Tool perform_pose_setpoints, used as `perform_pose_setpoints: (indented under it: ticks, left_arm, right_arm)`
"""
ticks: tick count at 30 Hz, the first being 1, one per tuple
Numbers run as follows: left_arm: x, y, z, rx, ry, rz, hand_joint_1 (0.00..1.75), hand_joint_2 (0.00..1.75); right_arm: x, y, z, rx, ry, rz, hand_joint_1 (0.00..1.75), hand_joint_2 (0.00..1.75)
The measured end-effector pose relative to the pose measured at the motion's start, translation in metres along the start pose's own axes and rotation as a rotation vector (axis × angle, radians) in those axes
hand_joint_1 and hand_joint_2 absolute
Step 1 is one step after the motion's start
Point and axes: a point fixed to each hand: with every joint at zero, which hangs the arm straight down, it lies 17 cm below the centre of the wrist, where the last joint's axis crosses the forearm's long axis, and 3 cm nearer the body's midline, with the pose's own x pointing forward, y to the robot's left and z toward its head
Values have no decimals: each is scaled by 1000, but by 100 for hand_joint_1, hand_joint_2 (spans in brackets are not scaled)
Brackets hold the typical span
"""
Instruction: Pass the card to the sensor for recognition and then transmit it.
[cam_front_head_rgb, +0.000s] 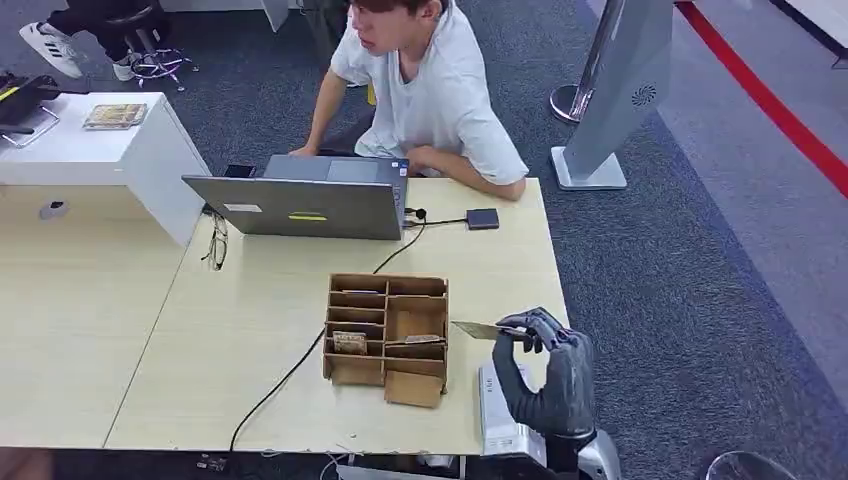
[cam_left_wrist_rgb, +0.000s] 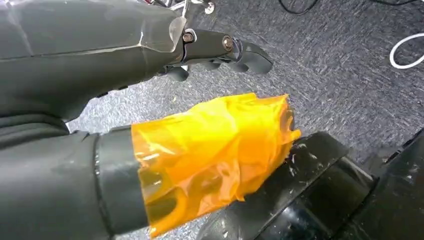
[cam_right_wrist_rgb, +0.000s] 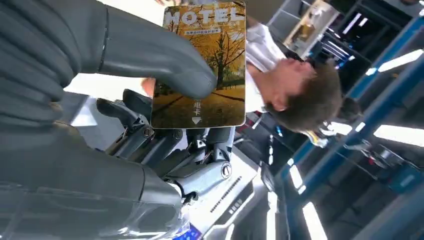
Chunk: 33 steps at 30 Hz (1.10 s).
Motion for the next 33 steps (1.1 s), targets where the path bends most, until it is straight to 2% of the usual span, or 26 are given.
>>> perform_pose_setpoints:
  ticks: [11,17,24,33]
  left_arm:
    - [3,4,-8,6,-18,-21,0,0]
    - [6,4,-13,1,-30,-49,0,0]
    - [11,9,-19,-1,-39,-71,0,0]
    - [16,14,-25,-1,-47,-97,0,0]
  right_arm:
    - [46,-10,-5,-62,-185,19,175,175]
    - [87,-26,-10,-152,-390,134,175,175]
    - [94,-51,-26,-248,-401,255,175,175]
    - [100,-56,-37,-288,-410,265,175,175]
